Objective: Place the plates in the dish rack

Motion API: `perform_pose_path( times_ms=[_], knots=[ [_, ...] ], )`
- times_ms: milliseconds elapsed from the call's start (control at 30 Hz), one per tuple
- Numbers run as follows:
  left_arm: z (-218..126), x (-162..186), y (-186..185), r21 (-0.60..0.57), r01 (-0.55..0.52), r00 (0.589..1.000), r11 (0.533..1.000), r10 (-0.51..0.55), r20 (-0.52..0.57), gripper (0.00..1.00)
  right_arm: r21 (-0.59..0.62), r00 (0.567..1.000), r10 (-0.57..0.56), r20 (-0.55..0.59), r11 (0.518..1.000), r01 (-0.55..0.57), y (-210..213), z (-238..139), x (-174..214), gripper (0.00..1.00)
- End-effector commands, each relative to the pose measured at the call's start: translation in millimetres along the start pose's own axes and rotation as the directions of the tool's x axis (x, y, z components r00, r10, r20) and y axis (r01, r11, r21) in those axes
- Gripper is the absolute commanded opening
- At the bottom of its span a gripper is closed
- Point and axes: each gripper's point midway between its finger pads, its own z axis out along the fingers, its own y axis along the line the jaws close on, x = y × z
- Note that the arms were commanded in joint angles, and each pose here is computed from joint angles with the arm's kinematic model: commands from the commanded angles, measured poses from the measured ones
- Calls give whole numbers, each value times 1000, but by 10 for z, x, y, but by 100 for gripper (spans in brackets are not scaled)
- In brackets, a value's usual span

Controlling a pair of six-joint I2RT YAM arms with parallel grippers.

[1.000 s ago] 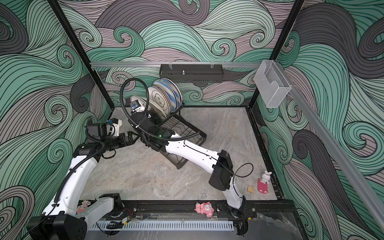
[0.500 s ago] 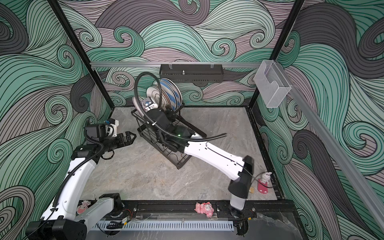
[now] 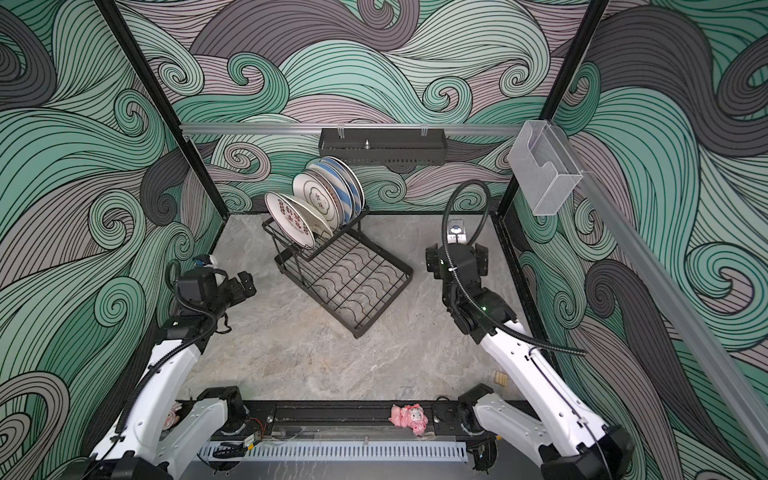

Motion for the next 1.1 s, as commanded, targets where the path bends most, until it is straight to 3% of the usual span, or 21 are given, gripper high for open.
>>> perform_pose_path(
  times_ms=[0, 200, 367, 500, 633, 767, 833, 900, 967, 1067],
  knots=[
    [135, -262, 287, -157, 48, 980, 986, -16, 199, 99, 55, 994, 95, 52, 994, -97, -203, 252, 276, 98],
    [559, 14, 314, -177, -79, 985, 981, 104, 137, 99, 117, 990, 136, 23, 983, -138, -408, 669, 990, 99],
    [760, 75, 164, -104, -159, 978, 982, 171, 123, 99, 59, 992, 126, 24, 990, -127, -283, 853, 1072, 99],
    [763, -11, 15, -28, -215, 948, 976, 215, 236, 99, 15, 992, 116, 41, 993, -117, -177, 969, 1183, 99],
    [870, 23, -126, 40, -246, 956, 968, 235, 175, 99, -57, 991, 137, 12, 989, -136, -30, 1124, 1344, 99],
    [864, 41, -263, 136, -224, 953, 965, 188, 236, 99, -128, 984, 124, 127, 986, -108, 176, 1256, 1486, 99],
    [975, 186, -287, 172, -232, 945, 957, 180, 274, 99, -163, 997, 78, 11, 984, -75, 264, 1279, 1536, 99],
    [1130, 194, -434, 224, -293, 925, 930, 216, 313, 99, -190, 996, 85, -2, 978, -84, 307, 1383, 1527, 99],
    [1218, 298, -464, 247, -281, 959, 927, 260, 112, 99, -204, 995, 94, -21, 974, -96, 288, 1378, 1539, 99],
    [1207, 241, -507, 232, -324, 934, 917, 271, 233, 99, -205, 995, 97, -17, 974, -98, 293, 1384, 1542, 99]
  ],
)
